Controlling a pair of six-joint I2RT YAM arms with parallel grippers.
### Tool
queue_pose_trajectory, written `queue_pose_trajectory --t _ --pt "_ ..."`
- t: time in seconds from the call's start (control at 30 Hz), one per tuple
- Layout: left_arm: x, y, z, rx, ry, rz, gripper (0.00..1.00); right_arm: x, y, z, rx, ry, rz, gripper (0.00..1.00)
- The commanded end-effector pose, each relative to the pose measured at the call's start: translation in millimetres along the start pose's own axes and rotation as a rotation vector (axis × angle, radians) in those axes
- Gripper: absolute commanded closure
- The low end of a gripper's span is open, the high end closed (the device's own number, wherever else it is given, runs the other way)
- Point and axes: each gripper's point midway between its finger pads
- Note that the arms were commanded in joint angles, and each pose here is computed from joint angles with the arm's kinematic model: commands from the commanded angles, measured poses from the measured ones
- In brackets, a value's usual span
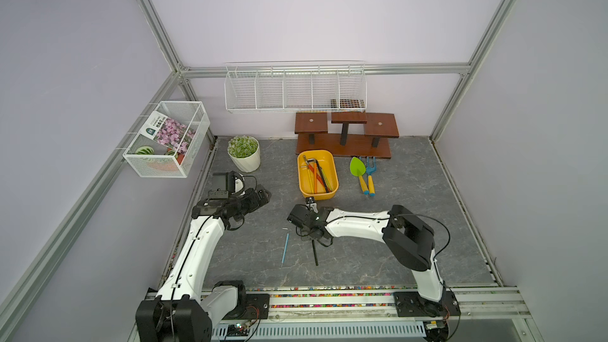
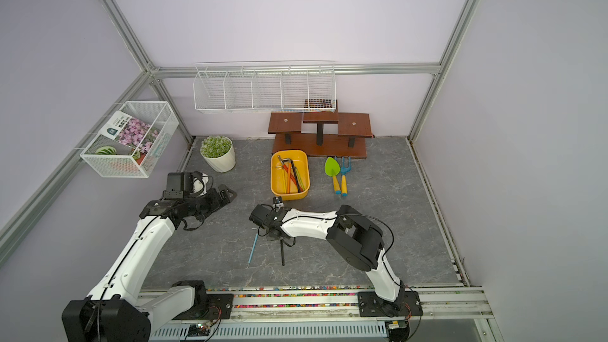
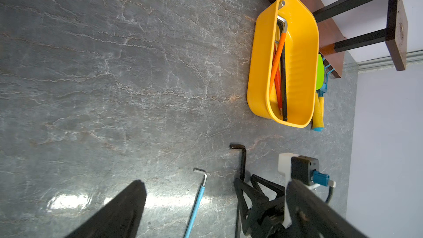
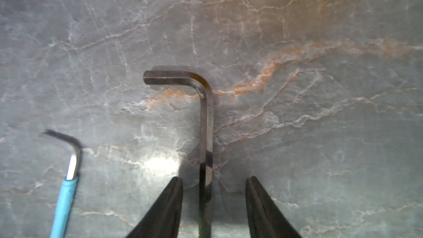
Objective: Put the hex key on the desktop into the storage box
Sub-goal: Pick up the Allen key from the center of the board, then place the Allen key in the storage box.
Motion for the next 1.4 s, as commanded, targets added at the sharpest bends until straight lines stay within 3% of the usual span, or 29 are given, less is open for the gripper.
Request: queue_pose_trajectory --t 0.0,0.23,0.37,0.7,1.03,1.37 --pt "1 2 4 0.007 0.008 0.016 0.0 53 -24 33 0.079 0.149 -0.026 0.61" --pt "1 4 5 0.0 0.012 0.018 0.0 45 -40 11 0.096 0.094 -0.056 0.91" --pt "0 5 6 -0.007 0.01 0.018 0.0 34 -47 -8 0.104 0.06 -0.069 0.98" --pt "-7 -1 1 0.003 -0.018 0.033 0.0 -9 -54 -64 0.023 -0.066 -0.048 1.0" --pt "-63 -80 -23 0.233 -0.092 0.09 0.0 -76 -64 -106 -0.087 -0.164 -0.038 1.0" --pt "-109 -116 8 0.337 -0.051 0.149 0.0 -149 -66 -115 -0.208 -0.211 -0.015 1.0"
Point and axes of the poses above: each gripper's point midway between its finger pads, its own z axis out along the fingers, its own y axis along the line the jaws close on, x = y × z, and after that the axes turned 4 degrees about -z, right-handed
